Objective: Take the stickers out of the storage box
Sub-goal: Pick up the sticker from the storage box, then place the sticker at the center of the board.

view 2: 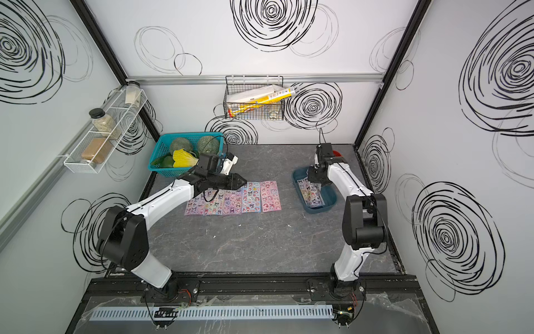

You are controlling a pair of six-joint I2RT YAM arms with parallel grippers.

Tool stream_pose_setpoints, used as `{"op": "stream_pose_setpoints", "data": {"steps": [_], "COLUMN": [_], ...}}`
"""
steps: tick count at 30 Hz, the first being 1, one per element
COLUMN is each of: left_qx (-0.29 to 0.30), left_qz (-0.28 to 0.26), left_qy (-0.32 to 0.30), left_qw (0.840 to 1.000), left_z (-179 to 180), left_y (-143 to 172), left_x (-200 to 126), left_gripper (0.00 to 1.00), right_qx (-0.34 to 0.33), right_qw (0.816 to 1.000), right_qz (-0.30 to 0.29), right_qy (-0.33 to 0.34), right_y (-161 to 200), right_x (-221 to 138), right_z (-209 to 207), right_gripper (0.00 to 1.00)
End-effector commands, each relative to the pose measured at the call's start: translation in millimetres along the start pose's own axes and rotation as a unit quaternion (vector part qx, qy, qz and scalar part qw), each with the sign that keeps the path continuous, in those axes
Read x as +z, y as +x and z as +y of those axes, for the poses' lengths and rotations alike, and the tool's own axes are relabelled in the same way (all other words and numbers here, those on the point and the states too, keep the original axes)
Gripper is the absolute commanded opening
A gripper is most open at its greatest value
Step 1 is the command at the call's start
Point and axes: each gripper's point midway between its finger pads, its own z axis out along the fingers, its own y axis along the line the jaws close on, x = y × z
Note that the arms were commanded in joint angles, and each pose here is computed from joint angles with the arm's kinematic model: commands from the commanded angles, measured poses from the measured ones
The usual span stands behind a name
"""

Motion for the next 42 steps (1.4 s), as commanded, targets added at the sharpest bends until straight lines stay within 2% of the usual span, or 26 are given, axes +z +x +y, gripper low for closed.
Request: {"op": "stream_pose_setpoints", "data": {"steps": [1, 5, 10, 13, 15, 17, 23, 26, 30, 34, 42], "left_qx": [0.018, 0.017, -0.011, -0.090, -0.148, -0.172, -0.171, -0.186, -0.199, -0.204, -0.197], "left_qz": [-0.013, -0.018, -0.022, -0.041, -0.054, -0.069, -0.107, -0.112, -0.100, -0.099, -0.094], "left_qy": [0.017, 0.021, 0.040, 0.065, 0.089, 0.118, 0.139, 0.162, 0.171, 0.195, 0.208], "left_qw": [1.000, 0.999, 0.999, 0.993, 0.984, 0.976, 0.969, 0.963, 0.960, 0.954, 0.953], "left_z": [-11, -12, -13, -12, -16, -28, -71, -85, -91, -103, -118], "left_y": [-7, -9, -13, -16, -20, -28, -55, -57, -54, -57, -58], "left_x": [-2, -4, -5, -5, -4, -5, -8, -5, 5, 6, 11], "left_gripper": [0.37, 0.37, 0.37, 0.37, 0.37, 0.37, 0.37, 0.38, 0.46, 0.46, 0.46], "right_qx": [0.005, 0.007, 0.007, 0.008, 0.013, 0.018, 0.028, 0.029, 0.042, 0.045, 0.049], "right_qw": [1.000, 0.999, 0.994, 0.987, 0.981, 0.974, 0.945, 0.937, 0.923, 0.915, 0.904], "right_qz": [0.001, -0.011, -0.046, -0.073, -0.087, -0.094, -0.089, -0.096, -0.105, -0.106, -0.101], "right_qy": [-0.011, -0.033, -0.103, -0.146, -0.173, -0.207, -0.314, -0.335, -0.368, -0.388, -0.413], "right_y": [1, 1, -4, -5, -2, 4, 21, 26, 30, 32, 31], "right_x": [-9, -21, -53, -77, -90, -99, -118, -128, -141, -147, -153], "right_z": [3, 10, 33, 46, 54, 63, 106, 121, 139, 150, 166], "right_gripper": [0.29, 0.29, 0.30, 0.29, 0.29, 0.30, 0.30, 0.30, 0.30, 0.31, 0.31]}}
